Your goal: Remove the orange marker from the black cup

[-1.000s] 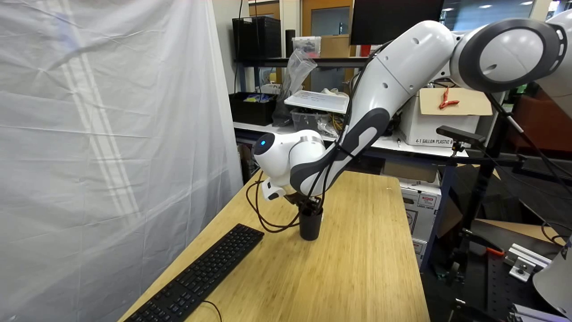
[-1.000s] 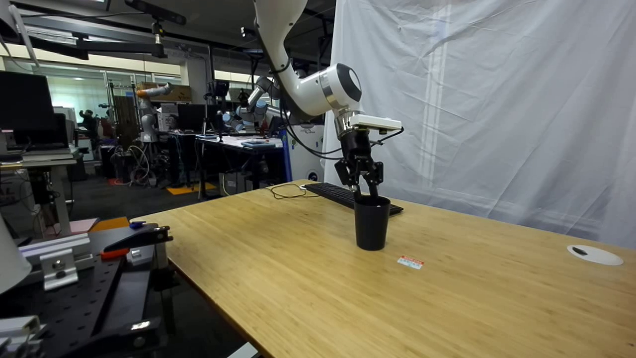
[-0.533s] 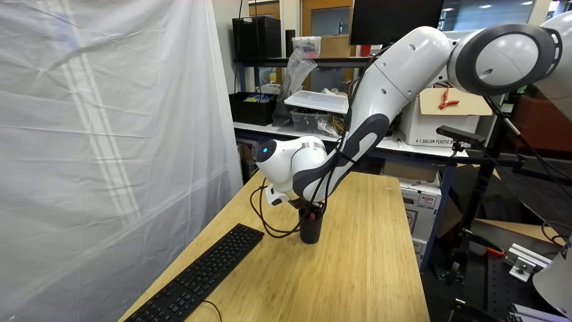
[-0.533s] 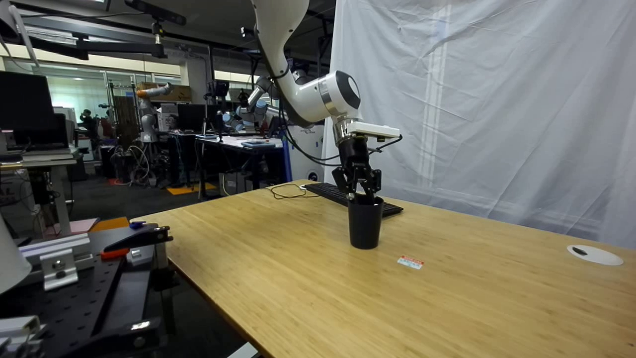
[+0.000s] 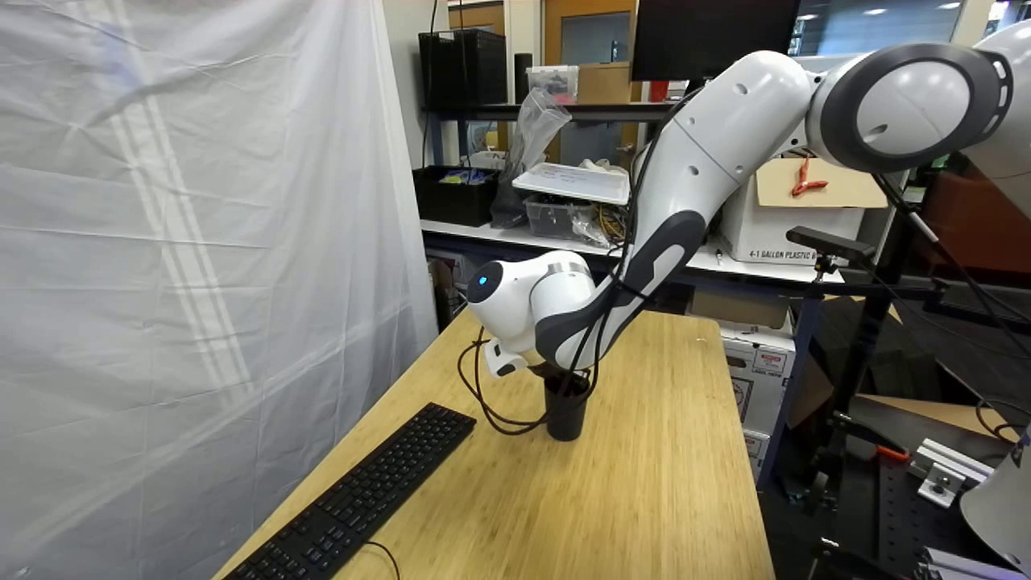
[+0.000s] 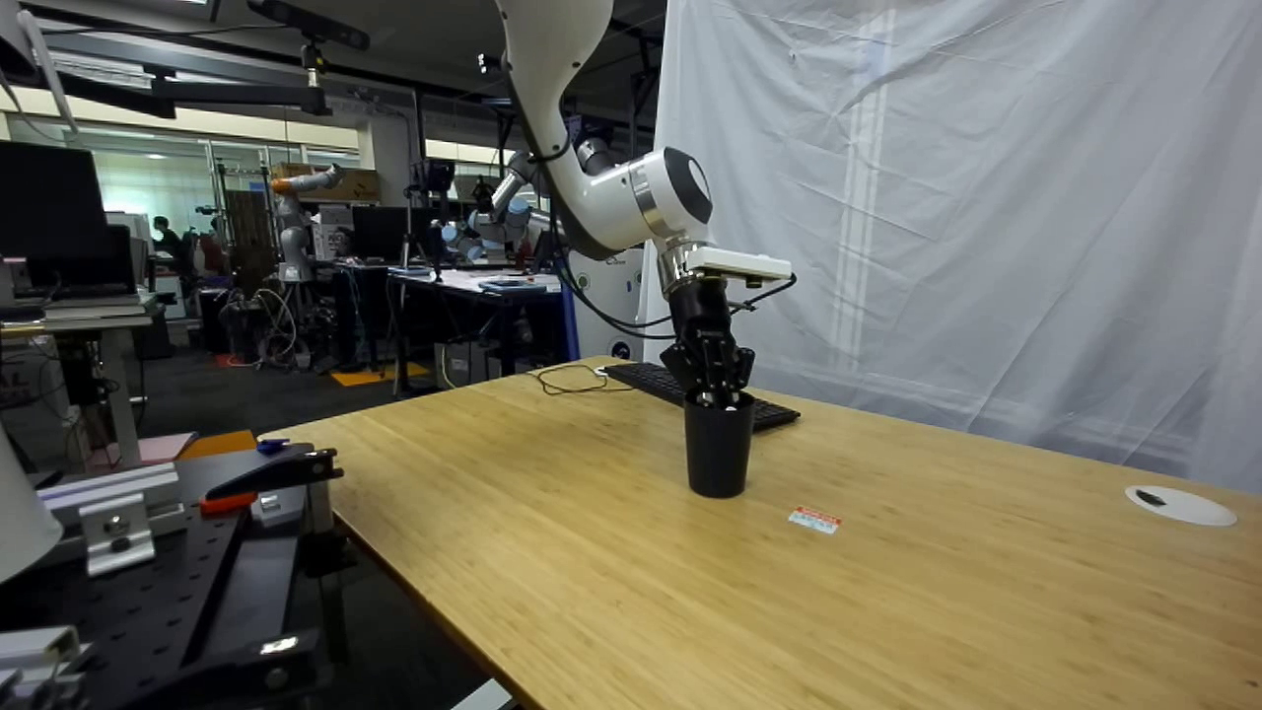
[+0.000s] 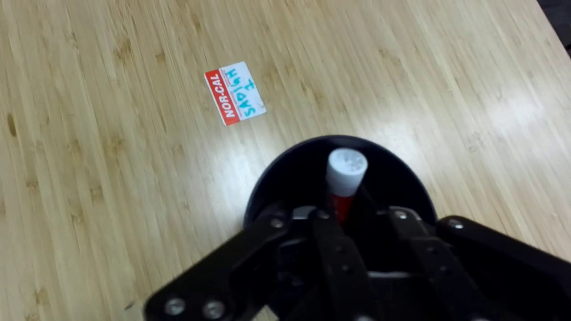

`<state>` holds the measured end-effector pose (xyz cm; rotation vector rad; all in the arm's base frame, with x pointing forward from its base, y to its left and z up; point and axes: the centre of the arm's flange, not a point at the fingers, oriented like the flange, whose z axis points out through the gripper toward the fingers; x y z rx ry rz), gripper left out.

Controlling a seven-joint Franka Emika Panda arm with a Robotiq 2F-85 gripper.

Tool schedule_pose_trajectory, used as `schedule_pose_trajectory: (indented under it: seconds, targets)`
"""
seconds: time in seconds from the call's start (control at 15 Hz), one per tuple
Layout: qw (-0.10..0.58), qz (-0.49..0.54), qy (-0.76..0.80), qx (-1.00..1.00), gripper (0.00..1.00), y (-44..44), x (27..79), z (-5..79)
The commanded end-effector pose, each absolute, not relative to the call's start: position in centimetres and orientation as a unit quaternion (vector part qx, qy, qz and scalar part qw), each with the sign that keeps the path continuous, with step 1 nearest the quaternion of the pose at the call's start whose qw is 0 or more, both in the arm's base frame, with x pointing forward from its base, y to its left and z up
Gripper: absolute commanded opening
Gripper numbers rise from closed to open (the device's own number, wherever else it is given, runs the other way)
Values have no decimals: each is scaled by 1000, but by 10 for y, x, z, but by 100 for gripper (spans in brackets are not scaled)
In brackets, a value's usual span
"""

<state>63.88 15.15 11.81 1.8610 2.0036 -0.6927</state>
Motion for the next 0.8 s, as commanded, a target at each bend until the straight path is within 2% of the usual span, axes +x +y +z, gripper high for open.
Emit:
schedule_pose_trajectory:
  seconds: [0.0,0.33,0.73]
  targets:
    - [177,-248,698,648,5,149,632,123]
    - [186,-243,689,656,5,152,634,135]
    - [190,-228,632,716,5,154,638,204]
